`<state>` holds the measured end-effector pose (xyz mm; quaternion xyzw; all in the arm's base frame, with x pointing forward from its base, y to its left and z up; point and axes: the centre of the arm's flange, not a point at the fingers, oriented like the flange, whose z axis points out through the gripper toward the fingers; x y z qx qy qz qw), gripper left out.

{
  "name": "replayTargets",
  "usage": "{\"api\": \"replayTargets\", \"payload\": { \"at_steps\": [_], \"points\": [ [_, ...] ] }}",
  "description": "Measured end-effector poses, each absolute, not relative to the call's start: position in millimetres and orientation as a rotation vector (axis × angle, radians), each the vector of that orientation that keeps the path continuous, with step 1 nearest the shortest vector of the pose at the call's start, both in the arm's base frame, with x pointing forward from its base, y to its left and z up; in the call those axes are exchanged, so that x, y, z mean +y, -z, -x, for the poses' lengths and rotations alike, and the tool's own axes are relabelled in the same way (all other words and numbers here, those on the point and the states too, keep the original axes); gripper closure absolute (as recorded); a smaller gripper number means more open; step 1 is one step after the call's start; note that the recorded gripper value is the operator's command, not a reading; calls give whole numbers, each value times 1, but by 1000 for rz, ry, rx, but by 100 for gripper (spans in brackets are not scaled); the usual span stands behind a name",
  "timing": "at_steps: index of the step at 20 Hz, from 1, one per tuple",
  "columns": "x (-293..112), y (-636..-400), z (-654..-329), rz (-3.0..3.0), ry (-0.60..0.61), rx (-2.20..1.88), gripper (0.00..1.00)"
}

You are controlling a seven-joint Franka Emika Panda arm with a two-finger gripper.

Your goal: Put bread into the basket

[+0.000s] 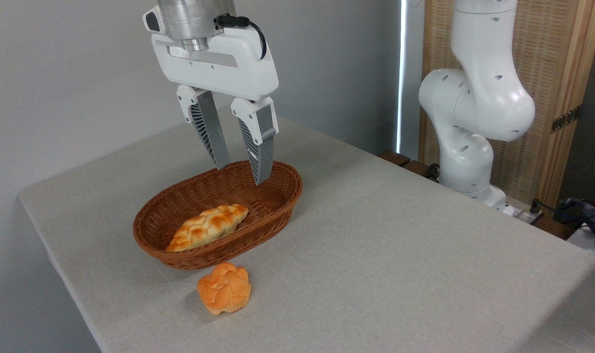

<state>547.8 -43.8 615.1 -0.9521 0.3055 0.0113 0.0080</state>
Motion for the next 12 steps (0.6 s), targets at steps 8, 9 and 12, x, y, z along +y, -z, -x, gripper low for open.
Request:
{"api": "replayTargets", "payload": {
  "at_steps": [8, 9, 12],
  "points": [
    [-44, -610, -553, 3035, -4, 797, 0],
    [-44, -608, -556, 3045, 8, 751, 0],
    [-43, -599, -561, 3081, 25, 581, 0]
  ]
}}
